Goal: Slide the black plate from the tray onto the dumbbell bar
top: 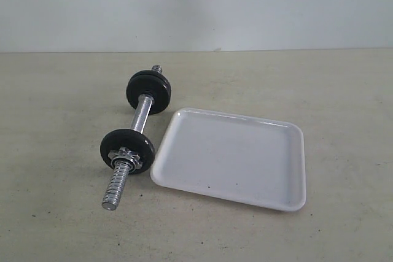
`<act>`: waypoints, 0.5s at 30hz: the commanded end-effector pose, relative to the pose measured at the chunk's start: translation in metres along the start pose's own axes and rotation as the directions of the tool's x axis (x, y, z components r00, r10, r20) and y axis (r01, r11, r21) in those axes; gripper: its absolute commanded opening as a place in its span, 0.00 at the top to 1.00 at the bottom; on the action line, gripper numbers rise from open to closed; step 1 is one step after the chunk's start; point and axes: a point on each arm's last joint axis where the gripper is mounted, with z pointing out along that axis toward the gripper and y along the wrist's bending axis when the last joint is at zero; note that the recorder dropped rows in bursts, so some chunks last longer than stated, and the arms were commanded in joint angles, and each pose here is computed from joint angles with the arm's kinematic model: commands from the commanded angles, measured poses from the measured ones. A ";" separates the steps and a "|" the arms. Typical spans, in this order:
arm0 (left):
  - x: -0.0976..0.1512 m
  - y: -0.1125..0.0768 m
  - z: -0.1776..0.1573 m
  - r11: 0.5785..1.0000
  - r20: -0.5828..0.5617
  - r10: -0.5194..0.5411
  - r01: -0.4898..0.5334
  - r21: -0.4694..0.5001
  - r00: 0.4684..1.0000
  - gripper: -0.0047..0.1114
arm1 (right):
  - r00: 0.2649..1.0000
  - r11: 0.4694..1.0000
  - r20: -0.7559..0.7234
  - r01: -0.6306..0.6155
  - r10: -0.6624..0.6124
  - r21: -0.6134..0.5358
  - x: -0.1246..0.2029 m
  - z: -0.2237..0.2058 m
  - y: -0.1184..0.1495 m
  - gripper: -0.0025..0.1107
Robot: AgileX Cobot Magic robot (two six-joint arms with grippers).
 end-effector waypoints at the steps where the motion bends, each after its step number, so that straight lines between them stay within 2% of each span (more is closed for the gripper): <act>1: 0.007 0.007 -0.001 0.992 -0.073 -0.015 0.006 -0.129 0.997 0.92 | 1.000 1.000 0.020 0.001 -0.001 0.001 -0.002 0.000 0.000 0.98; 2: 0.012 0.009 -0.002 0.987 -0.128 -0.030 0.009 -0.163 0.991 0.92 | 1.000 1.000 0.020 0.001 -0.001 0.001 -0.002 0.000 0.000 0.98; 11: 0.013 0.015 -0.003 0.961 -0.135 -0.059 0.020 -0.276 0.989 0.92 | 1.000 1.000 0.020 0.001 -0.001 0.001 -0.002 0.000 0.000 0.98; 15: 0.013 0.016 -0.003 0.957 -0.135 -0.063 0.021 -0.289 0.989 0.92 | 1.000 1.000 0.020 0.001 -0.001 0.001 -0.002 0.000 0.000 0.98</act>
